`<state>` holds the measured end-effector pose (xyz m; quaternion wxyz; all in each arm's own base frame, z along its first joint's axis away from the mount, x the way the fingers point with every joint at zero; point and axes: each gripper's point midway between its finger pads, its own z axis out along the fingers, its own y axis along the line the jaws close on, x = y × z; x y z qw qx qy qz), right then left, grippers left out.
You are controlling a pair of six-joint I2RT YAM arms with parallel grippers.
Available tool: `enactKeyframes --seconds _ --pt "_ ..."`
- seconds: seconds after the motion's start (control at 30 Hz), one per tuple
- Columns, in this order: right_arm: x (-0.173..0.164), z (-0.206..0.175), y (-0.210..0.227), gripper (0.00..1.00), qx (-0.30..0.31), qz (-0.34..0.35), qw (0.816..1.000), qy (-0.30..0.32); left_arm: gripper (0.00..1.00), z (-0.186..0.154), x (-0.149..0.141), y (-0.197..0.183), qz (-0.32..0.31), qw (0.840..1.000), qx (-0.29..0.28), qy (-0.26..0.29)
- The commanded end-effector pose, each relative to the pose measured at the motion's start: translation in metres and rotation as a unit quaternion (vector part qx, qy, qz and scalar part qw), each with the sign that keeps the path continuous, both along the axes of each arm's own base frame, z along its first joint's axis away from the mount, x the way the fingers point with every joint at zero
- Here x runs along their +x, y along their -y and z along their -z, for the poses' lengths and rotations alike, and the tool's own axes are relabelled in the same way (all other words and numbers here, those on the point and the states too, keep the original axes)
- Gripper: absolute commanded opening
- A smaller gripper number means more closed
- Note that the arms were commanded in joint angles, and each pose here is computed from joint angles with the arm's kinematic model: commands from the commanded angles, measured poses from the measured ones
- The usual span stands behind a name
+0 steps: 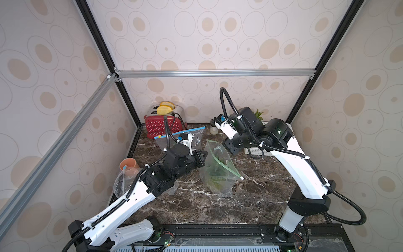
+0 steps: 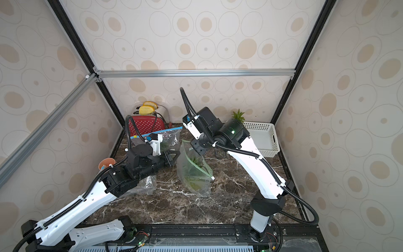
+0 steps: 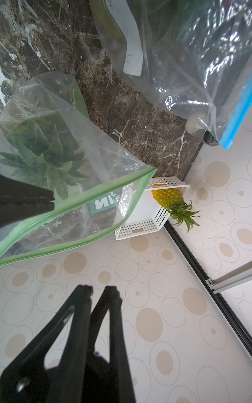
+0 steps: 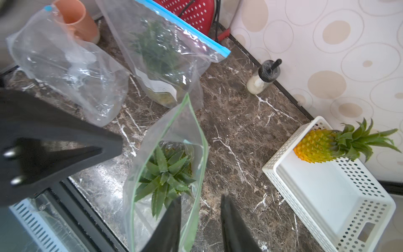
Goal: Open the zip-top bag and take out the pineapple
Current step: Pick up the pineapple from the zipper food storage bag.
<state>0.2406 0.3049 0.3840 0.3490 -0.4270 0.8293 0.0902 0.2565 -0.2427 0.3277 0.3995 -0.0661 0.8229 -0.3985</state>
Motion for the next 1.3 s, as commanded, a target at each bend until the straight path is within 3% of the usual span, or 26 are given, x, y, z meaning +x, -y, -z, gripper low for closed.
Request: enactKeyframes --seconds 0.0,0.13,0.5,1.07,1.13,1.27 --pt "-0.008 0.019 -0.001 0.29 -0.032 -0.008 0.999 -0.033 0.00 -0.008 -0.004 -0.012 -0.015 1.000 0.003 0.019" --pt "-0.010 0.037 -0.012 0.23 -0.037 -0.016 0.997 -0.063 0.00 -0.005 -0.008 -0.025 -0.031 0.999 0.007 0.024" --pt "-0.012 0.082 -0.020 0.23 -0.081 -0.012 0.990 -0.117 0.00 0.007 -0.013 -0.041 -0.052 0.998 0.015 0.024" --pt "-0.029 0.118 -0.025 0.85 -0.080 -0.015 0.980 -0.183 0.00 0.017 -0.018 -0.049 -0.062 0.998 0.003 0.022" --pt "-0.031 0.121 -0.027 0.99 -0.078 -0.017 0.978 -0.194 0.00 0.018 -0.019 -0.050 -0.062 0.998 0.001 0.021" --pt "-0.033 0.123 -0.030 1.00 -0.073 -0.018 0.976 -0.204 0.00 0.021 -0.021 -0.052 -0.063 0.998 -0.001 0.019"
